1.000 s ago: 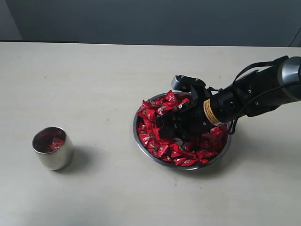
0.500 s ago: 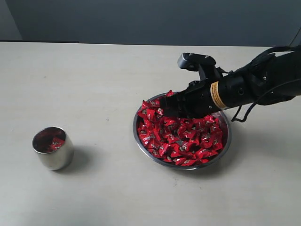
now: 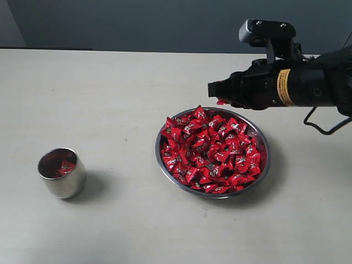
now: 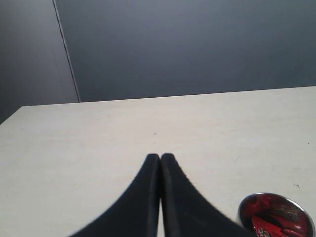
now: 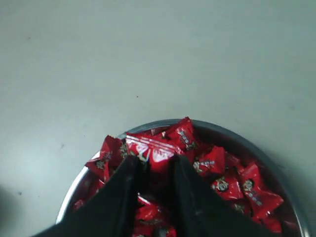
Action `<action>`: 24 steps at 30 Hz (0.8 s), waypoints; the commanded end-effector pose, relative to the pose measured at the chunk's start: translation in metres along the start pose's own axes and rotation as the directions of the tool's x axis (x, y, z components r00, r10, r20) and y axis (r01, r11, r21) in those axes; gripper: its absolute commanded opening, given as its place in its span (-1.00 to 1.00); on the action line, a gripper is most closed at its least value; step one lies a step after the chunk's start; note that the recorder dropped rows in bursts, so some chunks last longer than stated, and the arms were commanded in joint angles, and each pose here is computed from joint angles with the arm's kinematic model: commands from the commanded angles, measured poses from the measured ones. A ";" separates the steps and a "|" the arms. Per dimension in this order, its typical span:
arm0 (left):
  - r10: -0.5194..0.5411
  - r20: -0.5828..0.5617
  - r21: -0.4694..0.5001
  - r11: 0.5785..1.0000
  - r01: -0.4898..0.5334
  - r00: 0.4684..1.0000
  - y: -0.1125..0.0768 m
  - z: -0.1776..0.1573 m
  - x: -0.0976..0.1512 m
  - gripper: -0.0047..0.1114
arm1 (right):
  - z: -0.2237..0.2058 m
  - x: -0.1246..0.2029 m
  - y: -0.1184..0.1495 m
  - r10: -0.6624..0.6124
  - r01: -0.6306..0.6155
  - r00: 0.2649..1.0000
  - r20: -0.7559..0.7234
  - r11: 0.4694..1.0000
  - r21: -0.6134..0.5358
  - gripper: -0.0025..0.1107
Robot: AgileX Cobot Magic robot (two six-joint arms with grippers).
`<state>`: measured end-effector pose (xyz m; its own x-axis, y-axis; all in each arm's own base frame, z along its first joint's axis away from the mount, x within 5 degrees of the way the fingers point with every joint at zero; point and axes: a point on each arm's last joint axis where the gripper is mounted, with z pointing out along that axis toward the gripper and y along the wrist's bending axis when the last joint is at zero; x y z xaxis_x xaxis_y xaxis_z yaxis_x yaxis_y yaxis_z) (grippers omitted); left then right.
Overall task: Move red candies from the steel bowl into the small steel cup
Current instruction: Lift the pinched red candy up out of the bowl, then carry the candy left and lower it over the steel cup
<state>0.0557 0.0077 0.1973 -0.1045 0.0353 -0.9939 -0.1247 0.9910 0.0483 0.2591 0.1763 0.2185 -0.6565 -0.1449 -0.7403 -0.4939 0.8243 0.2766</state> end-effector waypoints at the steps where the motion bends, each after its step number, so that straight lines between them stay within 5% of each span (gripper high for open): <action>1: 0.000 0.005 -0.001 1.000 0.000 1.000 0.000 0.000 0.001 -0.91 | -0.004 0.016 -0.007 -0.004 0.005 1.000 -0.027 0.999 0.041 -0.60; 15: 0.000 0.005 -0.001 1.000 0.000 1.000 0.000 0.000 0.001 -0.91 | 0.010 0.011 -0.002 -0.059 0.058 0.997 -0.055 0.998 -0.016 -0.60; 24: 0.000 0.005 -0.001 1.000 0.000 1.000 0.000 0.000 0.001 -0.91 | 0.062 -0.007 0.013 -0.216 0.188 0.972 -0.092 0.951 -0.245 -0.60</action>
<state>0.0557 0.0077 0.1973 -0.1045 0.0353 -0.9939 -0.1247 0.9910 0.0483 0.2848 0.2096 0.1943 -0.6192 -0.3209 -0.7167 -0.6683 0.6945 0.2665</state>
